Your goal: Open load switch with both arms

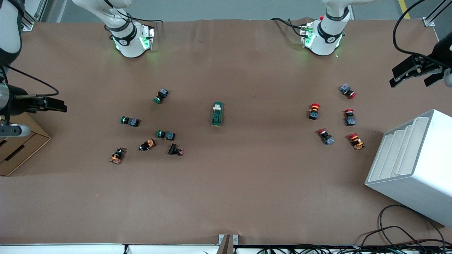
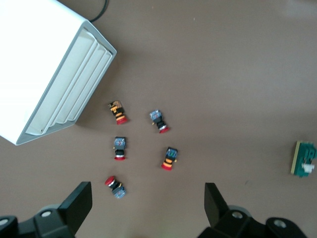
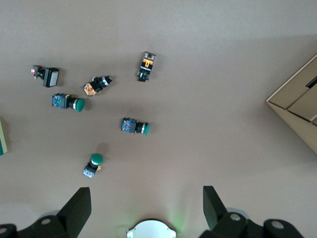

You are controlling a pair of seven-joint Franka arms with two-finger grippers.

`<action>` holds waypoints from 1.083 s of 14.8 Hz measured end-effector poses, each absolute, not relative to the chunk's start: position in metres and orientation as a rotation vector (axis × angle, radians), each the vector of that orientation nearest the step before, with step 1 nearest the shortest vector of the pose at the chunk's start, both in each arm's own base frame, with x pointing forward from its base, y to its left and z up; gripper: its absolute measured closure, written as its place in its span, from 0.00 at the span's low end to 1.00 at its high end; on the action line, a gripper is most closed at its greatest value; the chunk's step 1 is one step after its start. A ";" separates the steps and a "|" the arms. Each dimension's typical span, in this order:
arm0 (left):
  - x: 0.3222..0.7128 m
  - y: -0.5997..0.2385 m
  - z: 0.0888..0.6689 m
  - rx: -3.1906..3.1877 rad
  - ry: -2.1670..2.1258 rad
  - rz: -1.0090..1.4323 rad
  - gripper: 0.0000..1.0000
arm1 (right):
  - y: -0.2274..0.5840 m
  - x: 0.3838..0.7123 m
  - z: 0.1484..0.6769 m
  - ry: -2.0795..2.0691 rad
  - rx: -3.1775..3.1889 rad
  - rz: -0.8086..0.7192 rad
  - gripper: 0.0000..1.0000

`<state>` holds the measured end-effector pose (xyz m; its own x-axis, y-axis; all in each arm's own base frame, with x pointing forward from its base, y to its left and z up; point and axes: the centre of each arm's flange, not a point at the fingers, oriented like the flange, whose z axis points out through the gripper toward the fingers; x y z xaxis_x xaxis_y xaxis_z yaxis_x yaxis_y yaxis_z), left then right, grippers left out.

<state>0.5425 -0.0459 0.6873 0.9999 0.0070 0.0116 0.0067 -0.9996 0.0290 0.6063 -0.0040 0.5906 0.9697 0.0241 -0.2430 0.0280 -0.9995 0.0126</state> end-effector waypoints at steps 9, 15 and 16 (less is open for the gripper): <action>0.510 -0.043 0.682 3.128 0.000 0.018 0.00 | 0.010 0.574 0.618 -0.032 3.090 -0.363 0.00; 0.503 -0.042 0.681 3.130 0.006 0.052 0.00 | -0.006 0.553 0.650 -0.083 3.098 -0.278 0.00; 0.504 -0.042 0.680 3.130 0.006 0.052 0.00 | -0.006 0.546 0.659 -0.083 3.100 -0.256 0.00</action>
<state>0.5041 -0.0419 0.6804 0.9994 0.0042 0.0333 0.0038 -0.9999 0.0111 0.5463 -0.0056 0.6588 0.9850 -0.0553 -0.1634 -0.0505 -0.9982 0.0337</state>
